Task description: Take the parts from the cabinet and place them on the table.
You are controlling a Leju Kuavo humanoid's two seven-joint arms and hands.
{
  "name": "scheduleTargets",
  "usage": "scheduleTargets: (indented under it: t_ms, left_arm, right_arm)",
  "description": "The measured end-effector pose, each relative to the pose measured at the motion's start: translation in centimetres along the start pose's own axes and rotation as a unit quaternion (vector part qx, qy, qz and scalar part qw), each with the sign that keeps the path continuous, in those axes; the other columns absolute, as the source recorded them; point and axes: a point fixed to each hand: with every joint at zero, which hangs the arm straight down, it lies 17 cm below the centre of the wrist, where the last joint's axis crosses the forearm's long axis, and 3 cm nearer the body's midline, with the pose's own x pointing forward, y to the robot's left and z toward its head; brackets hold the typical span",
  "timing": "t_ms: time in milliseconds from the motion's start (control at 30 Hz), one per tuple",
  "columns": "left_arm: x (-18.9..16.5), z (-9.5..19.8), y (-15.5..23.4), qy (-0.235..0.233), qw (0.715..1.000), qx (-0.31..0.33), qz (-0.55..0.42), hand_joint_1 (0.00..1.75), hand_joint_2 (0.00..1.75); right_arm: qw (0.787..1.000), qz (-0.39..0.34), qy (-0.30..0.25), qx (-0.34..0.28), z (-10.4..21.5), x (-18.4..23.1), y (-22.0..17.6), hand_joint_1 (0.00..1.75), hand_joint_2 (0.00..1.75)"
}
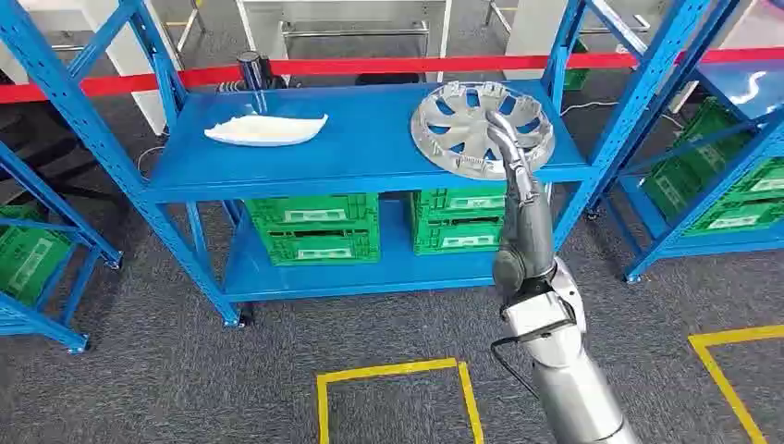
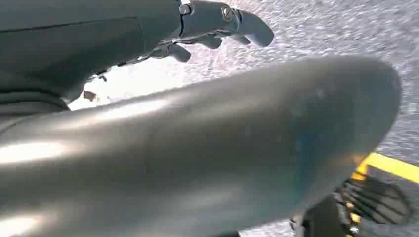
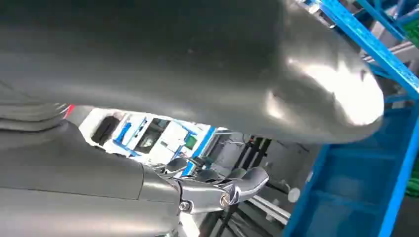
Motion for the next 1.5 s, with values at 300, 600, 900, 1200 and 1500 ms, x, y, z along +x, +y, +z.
scheduleTargets:
  t_ms: [300, 600, 900, 1200, 1500]
  left_arm:
    - [0.5, 0.0, -0.1, -0.004, 1.0, -0.001, 0.001, 0.0, 0.0]
    - [0.1, 0.0, -0.1, 0.004, 1.0, -0.001, 0.007, 0.0, 0.0]
    - [0.0, 0.0, 0.0, 0.006, 1.0, -0.004, 0.01, 0.0, 0.0]
    - [-0.2, 0.0, -0.1, 0.014, 1.0, -0.004, 0.017, 0.0, 0.0]
    - [-0.6, 0.0, -0.1, 0.032, 0.998, -0.007, 0.05, 0.0, 0.0]
  right_arm:
    - [1.0, -0.001, -0.002, -0.001, -0.1, 0.1, -0.1, 0.0, 0.0]
    - [1.0, -0.01, 0.001, 0.003, 0.1, 0.0, 0.2, 0.0, 0.0]
    - [1.0, -0.011, 0.002, 0.008, 0.1, -0.2, 0.5, 0.0, 0.0]
    - [1.0, -0.02, -0.002, 0.017, -0.4, -0.1, 0.8, 0.0, 1.75]
    - [0.998, -0.008, -0.01, 0.056, -1.7, -0.8, 2.6, 0.0, 1.75]
